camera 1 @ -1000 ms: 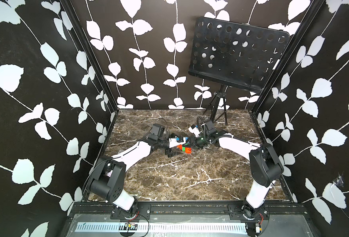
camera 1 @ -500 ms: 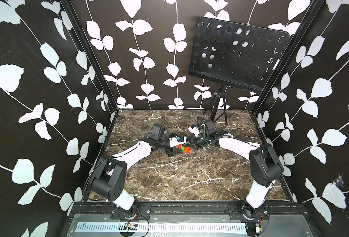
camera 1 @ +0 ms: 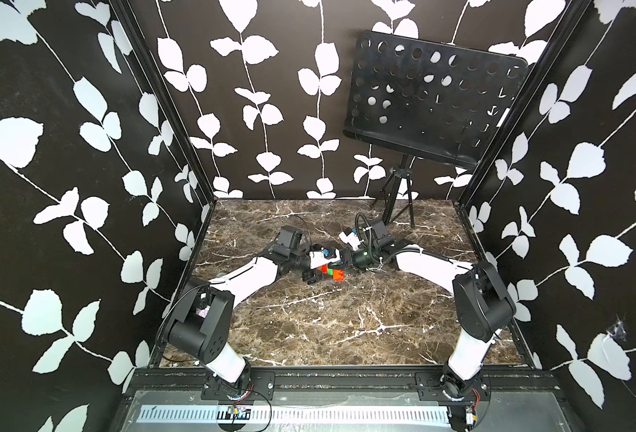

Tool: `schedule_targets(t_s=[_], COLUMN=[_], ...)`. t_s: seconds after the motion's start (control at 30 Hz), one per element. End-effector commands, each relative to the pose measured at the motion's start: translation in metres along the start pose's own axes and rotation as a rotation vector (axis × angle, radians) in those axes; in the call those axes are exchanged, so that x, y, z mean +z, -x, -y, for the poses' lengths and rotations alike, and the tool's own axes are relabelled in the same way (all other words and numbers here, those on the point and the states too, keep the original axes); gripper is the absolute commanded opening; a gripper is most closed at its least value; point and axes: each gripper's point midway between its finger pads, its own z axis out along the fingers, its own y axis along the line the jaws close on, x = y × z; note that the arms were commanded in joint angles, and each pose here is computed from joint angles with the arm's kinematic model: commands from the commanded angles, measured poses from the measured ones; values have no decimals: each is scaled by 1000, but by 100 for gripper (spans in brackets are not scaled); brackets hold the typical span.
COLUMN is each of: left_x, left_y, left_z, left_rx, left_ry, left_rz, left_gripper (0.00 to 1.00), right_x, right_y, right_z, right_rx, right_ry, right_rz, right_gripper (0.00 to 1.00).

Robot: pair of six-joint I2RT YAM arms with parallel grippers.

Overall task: Assemble the letter y with lego
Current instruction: Place the lego brick at the center of the board.

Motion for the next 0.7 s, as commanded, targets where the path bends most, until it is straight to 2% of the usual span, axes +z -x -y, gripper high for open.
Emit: schedule_targets(t_s=[0.0, 0.13, 0.27, 0.33, 0.4, 0.57, 0.67], left_x=[-3, -4, -5, -5, -5, -6, -4], left_y=[15, 17, 18, 16, 14, 11, 9], left_z=[-3, -3, -2, -2, 0, 1, -2], left_rx=[25, 28, 17, 6, -5, -65, -151], left_ry=[3, 4, 4, 5, 0, -1, 21], left_rz=[36, 39, 39, 35, 28, 12, -12], left_gripper=[70, 66, 64, 64, 64, 64, 64], right_x=[-5, -5, -8, -13, -17, -34, -55], right_y=[2, 3, 6, 8, 9, 17, 29], right_z=[-16, -15, -15, -13, -13, -17, -27], right_rx=[-48, -49, -58, -66, -69, -87, -124], right_ry=[38, 33, 6, -19, -43, -98, -127], right_rz=[17, 19, 41, 60, 75, 125, 196], right_gripper=[21, 24, 39, 50, 55, 58, 59])
